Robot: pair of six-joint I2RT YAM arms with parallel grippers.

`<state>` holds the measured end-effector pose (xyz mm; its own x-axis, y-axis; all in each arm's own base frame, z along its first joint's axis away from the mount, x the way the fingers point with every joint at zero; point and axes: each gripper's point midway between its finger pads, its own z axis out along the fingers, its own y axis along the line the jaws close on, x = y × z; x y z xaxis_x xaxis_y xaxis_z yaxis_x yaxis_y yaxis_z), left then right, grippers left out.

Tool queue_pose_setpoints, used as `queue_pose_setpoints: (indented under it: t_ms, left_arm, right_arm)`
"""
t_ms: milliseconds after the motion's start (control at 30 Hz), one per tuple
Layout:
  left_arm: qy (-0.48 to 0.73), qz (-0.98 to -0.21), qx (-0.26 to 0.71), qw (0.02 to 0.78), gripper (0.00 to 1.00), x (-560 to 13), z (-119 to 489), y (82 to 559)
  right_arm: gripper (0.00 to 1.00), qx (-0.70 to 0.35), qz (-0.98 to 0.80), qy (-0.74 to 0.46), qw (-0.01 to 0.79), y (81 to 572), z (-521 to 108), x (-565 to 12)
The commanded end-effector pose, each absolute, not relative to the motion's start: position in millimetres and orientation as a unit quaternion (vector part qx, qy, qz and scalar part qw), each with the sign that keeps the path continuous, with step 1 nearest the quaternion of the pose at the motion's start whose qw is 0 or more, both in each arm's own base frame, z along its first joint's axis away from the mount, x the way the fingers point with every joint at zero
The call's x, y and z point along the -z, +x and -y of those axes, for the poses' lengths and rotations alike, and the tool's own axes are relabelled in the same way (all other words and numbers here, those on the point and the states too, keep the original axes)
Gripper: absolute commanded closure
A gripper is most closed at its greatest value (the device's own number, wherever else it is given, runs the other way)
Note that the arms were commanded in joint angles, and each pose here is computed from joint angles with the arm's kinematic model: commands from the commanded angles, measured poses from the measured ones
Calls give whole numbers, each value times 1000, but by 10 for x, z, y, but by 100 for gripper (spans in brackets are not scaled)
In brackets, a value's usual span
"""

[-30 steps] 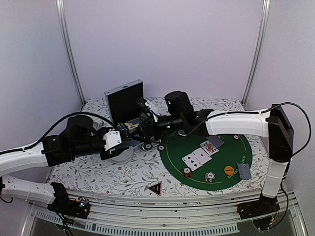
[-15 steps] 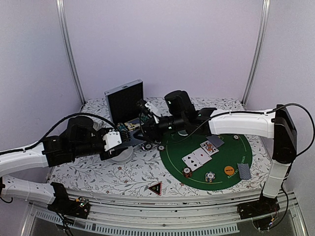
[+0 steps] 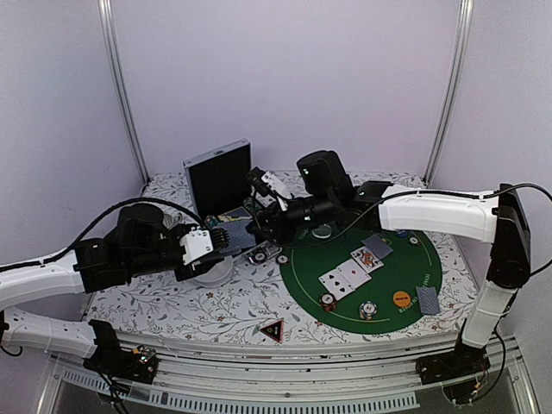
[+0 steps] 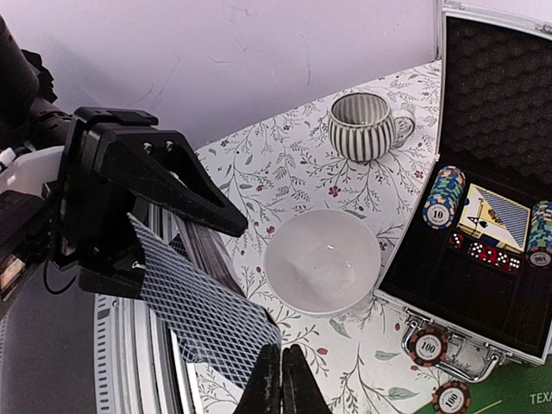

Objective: Distribute texas hold em gaming equipment
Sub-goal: Place the poker card in the community card area.

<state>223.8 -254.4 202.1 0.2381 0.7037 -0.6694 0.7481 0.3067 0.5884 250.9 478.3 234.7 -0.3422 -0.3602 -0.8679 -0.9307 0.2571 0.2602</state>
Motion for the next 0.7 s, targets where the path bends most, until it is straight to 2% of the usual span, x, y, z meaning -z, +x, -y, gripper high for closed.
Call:
queue_pose_setpoints:
  t_ms: [0,233,400,533,667]
  left_arm:
    - [584,-599,32,547,47,-2173,2589,2218]
    - [583,-599,31,548,47,-2179,2583,2219]
    - [583,-598,33,549,47,-2193,2586,2213]
    - [582,-598,32,549,47,-2196,2581,2211]
    - [582,-598,33,549,47,-2200,2581,2210]
  right_arm:
    - [98,-413,-695,-458,369,2487,-4683,-2616]
    - [98,-429,-693,-438,378,2606,-4399,-2815]
    - [98,-399,-741,-337,423,3120,-3517,-2965]
    - [98,-345,-821,-183,416,3657,-2492,-2494]
    - [98,-278,-882,-25,379,3932,-1484,-1760]
